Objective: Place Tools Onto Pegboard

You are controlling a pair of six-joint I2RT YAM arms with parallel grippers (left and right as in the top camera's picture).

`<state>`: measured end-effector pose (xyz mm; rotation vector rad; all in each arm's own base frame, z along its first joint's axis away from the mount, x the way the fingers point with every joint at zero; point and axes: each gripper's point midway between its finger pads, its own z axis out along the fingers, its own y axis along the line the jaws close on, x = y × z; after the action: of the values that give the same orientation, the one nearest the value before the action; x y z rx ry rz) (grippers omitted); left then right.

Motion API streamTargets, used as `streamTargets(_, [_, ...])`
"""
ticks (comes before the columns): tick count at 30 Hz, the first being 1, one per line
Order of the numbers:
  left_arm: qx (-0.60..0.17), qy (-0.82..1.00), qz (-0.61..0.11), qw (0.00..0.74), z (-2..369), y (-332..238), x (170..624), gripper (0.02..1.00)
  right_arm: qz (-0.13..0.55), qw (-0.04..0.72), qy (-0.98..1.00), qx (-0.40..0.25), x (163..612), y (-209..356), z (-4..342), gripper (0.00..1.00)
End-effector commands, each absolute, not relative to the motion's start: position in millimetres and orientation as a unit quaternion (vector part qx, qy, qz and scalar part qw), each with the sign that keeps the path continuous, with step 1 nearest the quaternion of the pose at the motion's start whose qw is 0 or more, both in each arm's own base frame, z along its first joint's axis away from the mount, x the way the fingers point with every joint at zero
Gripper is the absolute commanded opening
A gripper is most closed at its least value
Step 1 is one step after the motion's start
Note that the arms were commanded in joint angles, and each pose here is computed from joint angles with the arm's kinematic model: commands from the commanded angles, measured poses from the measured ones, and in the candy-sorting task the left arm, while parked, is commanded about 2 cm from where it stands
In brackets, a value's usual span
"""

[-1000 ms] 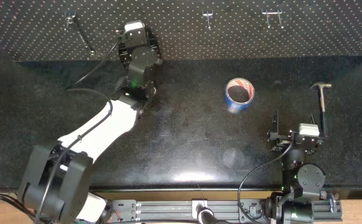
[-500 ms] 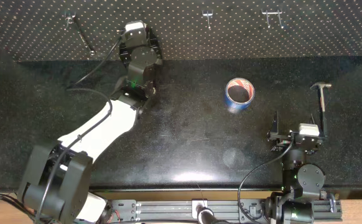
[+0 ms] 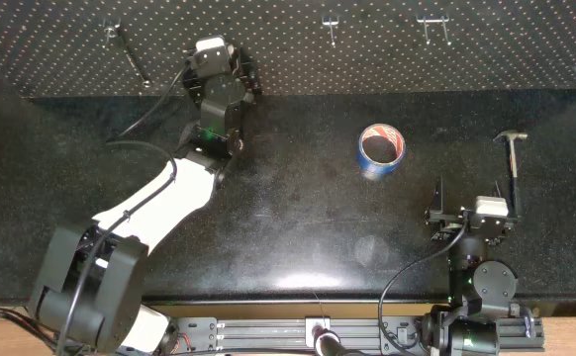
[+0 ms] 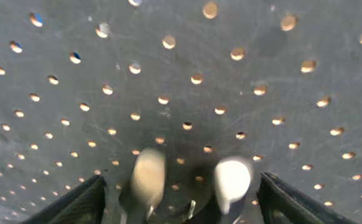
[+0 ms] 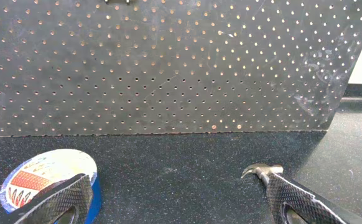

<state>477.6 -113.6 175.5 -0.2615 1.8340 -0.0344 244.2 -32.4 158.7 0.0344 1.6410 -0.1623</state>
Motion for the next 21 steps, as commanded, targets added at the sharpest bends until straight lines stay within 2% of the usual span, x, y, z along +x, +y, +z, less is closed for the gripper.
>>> streamTargets(1, [-0.116,0.793,-0.021,0.598,172,-114,478,0.877,-0.080,0.677,0.731,0.016,244,-35,157,0.919])
streamTargets(7, [-0.118,0.793,-0.040,0.596,177,-117,475,0.921,-0.080,0.677,0.731,0.016,244,-35,157,0.921])
streamTargets(12, [-0.103,0.819,-0.032,0.563,185,-112,453,0.996,-0.080,0.677,0.731,0.016,244,-35,157,0.919])
streamTargets(14, [-0.094,0.837,-0.022,0.539,191,-106,433,0.996,-0.080,0.677,0.731,0.016,244,-35,157,0.921])
streamTargets(17, [-0.071,0.855,-0.043,0.513,205,-107,404,0.996,-0.080,0.677,0.731,0.016,244,-35,157,0.919])
streamTargets(21, [-0.070,0.854,-0.047,0.514,243,-88,358,0.996,-0.080,0.677,0.731,0.016,244,-35,157,0.919])
